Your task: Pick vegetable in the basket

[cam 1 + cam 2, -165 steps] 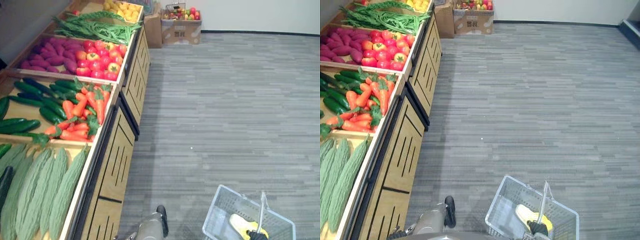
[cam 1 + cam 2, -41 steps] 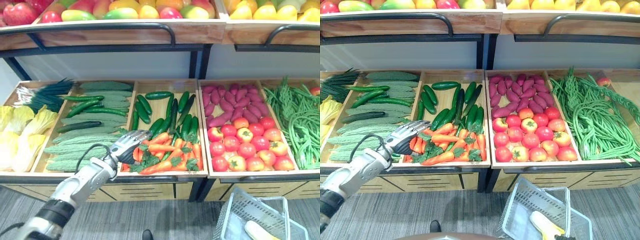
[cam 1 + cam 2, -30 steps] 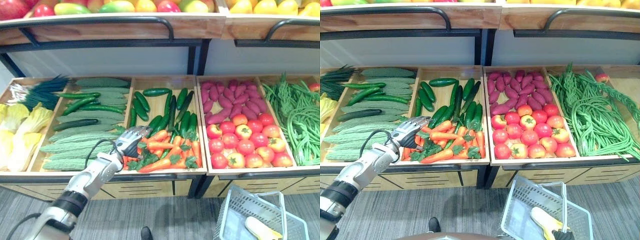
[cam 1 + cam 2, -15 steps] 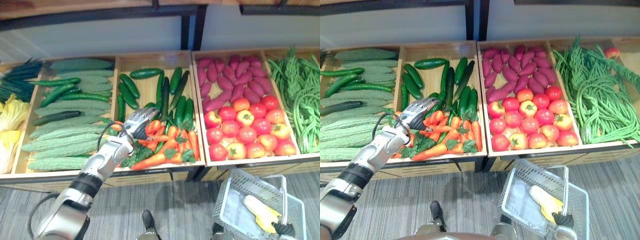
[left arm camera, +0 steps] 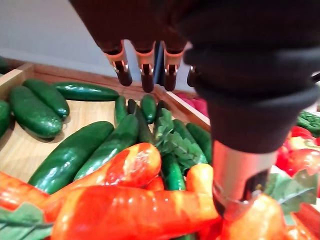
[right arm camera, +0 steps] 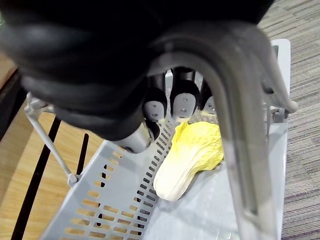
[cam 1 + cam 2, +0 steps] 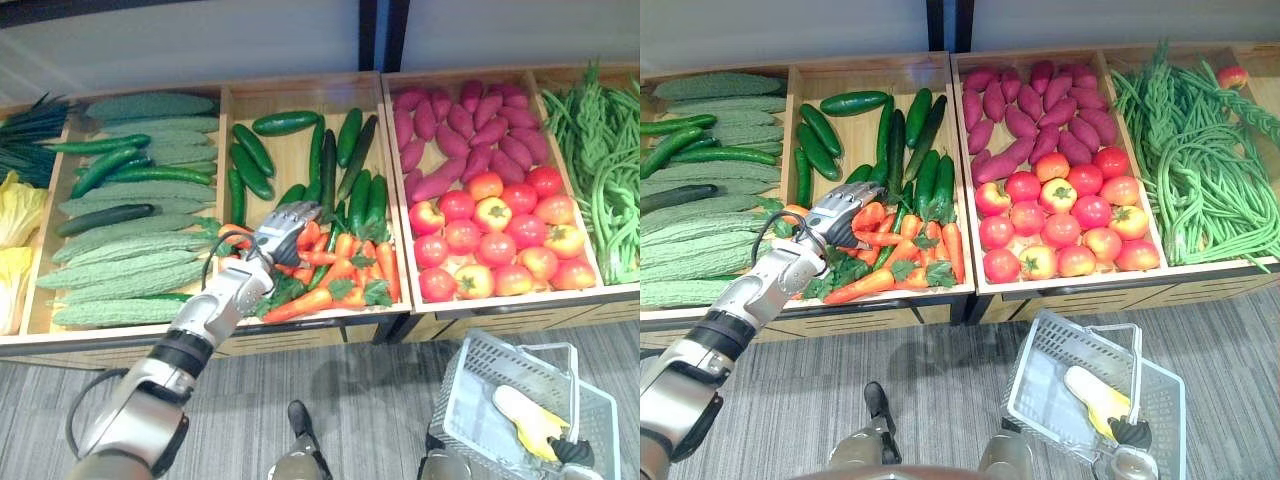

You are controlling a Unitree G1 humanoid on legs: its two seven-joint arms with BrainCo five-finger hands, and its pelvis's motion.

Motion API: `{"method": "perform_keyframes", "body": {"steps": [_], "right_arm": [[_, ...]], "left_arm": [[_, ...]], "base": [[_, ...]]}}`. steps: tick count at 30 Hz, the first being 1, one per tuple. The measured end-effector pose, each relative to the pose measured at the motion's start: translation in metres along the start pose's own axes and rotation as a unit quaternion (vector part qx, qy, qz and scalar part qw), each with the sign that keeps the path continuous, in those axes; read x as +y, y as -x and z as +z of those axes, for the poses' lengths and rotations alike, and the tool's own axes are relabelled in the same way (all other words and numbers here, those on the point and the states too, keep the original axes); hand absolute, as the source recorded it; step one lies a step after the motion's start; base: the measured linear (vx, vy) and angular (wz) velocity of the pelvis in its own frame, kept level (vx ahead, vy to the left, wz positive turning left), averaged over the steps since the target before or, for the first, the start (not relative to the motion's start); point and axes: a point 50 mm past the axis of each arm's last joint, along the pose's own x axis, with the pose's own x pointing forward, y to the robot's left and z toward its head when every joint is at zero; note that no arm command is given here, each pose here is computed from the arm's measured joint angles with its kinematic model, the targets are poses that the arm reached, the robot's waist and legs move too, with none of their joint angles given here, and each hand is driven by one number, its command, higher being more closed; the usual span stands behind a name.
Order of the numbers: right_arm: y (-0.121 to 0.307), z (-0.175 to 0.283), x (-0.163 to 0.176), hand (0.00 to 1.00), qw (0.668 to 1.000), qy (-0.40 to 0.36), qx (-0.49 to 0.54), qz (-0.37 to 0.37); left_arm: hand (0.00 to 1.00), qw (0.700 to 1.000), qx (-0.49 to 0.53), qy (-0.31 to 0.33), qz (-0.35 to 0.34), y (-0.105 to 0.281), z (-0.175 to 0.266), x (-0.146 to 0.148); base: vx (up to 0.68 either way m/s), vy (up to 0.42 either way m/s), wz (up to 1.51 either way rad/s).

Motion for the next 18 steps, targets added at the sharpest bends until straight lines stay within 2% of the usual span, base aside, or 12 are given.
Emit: {"method": "perform_keyframes", "body": {"steps": [18], "right_arm": [[-0.008, 0.024, -0.004, 1.00, 0.999, 0.003, -0.037, -0.005]], "left_arm": [[0.00, 0.998, 0.064, -0.002, -0.026, -0.001, -0.021, -0.010]], "base": [[0.02, -0.008, -0.04]]}}
